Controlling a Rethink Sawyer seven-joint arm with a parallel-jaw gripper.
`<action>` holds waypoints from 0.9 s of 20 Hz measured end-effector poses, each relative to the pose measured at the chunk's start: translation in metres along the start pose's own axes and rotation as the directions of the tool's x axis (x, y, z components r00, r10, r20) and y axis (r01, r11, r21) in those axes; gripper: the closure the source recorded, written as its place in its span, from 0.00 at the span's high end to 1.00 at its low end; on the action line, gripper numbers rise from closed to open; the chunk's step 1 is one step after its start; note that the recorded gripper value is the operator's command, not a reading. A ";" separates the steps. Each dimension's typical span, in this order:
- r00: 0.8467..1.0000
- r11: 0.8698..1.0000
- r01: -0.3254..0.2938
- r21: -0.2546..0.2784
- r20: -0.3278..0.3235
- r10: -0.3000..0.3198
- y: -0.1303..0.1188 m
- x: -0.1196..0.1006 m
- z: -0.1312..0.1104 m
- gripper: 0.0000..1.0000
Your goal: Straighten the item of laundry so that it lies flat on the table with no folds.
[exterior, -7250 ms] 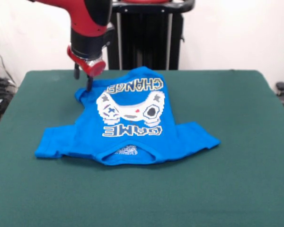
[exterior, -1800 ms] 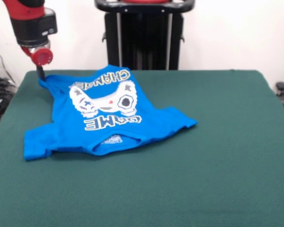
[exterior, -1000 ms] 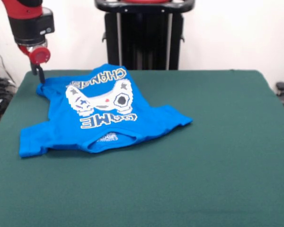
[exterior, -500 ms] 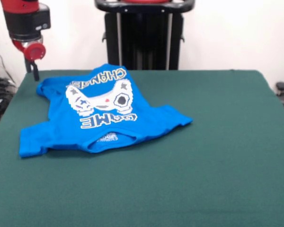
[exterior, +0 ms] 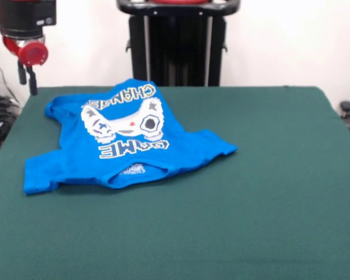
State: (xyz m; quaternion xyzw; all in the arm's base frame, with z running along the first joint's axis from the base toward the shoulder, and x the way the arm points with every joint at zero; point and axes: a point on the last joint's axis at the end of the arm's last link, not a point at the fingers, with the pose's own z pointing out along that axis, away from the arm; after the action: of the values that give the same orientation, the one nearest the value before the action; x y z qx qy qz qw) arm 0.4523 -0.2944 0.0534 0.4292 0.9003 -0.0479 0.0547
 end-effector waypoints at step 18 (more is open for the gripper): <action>0.990 0.988 0.139 -0.069 0.007 -0.139 0.113 0.022 0.002 1.00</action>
State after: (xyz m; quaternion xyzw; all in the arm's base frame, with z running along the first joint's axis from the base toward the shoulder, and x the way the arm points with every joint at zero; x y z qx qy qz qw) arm 0.5268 -0.2069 0.0442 0.3633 0.9290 -0.0207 0.0670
